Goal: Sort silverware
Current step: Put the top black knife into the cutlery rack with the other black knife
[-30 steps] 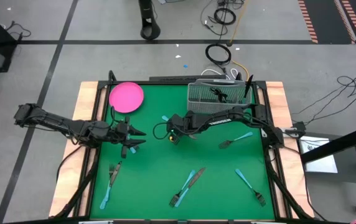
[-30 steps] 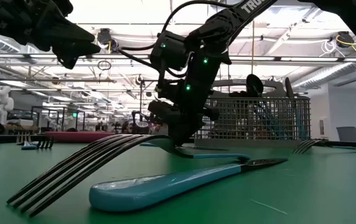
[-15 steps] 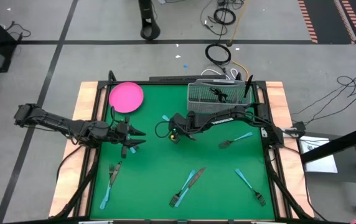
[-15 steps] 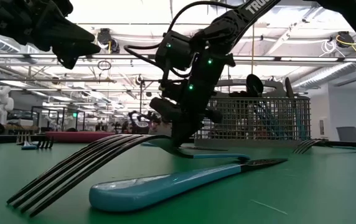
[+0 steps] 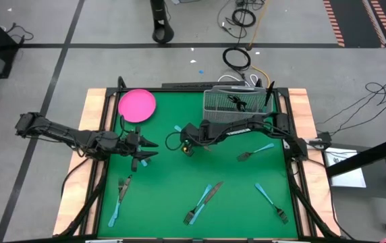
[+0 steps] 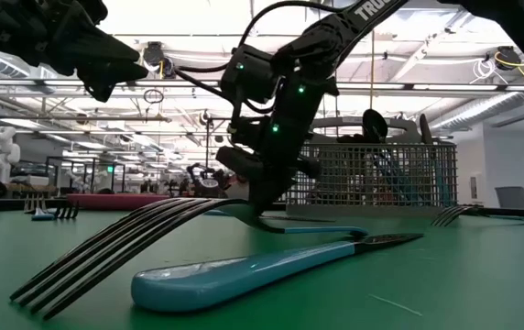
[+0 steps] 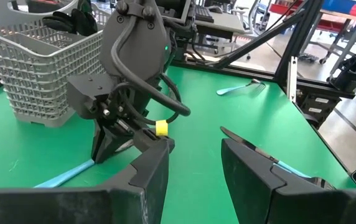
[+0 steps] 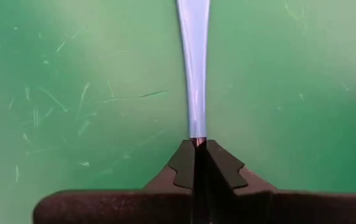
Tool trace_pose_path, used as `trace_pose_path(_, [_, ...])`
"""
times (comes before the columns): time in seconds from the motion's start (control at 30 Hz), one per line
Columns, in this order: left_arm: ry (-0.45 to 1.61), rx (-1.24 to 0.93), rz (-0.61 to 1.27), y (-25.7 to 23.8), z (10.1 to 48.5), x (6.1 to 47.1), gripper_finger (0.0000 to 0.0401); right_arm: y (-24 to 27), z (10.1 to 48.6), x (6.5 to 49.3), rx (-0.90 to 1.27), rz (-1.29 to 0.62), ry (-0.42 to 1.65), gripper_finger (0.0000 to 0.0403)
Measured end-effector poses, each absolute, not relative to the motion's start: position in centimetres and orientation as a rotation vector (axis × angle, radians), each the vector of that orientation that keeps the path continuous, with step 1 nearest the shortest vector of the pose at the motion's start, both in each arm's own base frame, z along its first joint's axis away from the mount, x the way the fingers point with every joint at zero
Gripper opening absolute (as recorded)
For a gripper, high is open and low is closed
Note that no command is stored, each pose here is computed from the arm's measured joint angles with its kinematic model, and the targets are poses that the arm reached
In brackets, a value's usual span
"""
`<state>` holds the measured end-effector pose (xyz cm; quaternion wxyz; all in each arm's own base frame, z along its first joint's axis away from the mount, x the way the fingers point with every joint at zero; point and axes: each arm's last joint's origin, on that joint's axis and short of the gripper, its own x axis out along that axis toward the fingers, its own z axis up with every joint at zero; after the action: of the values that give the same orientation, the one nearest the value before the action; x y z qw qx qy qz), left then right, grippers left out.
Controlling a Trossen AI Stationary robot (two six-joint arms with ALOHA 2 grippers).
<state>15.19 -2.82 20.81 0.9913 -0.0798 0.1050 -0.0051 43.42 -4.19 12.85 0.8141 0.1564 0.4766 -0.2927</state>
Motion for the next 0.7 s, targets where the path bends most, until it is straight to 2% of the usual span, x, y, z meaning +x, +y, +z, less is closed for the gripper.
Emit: trace_pose_path(0.7, [0.211, -0.159, -0.010, -2.8, 20.8, 15.2, 0.0150, -4.1, 14.1, 44.3, 0.299, -0.601, 0.990, 0.0001])
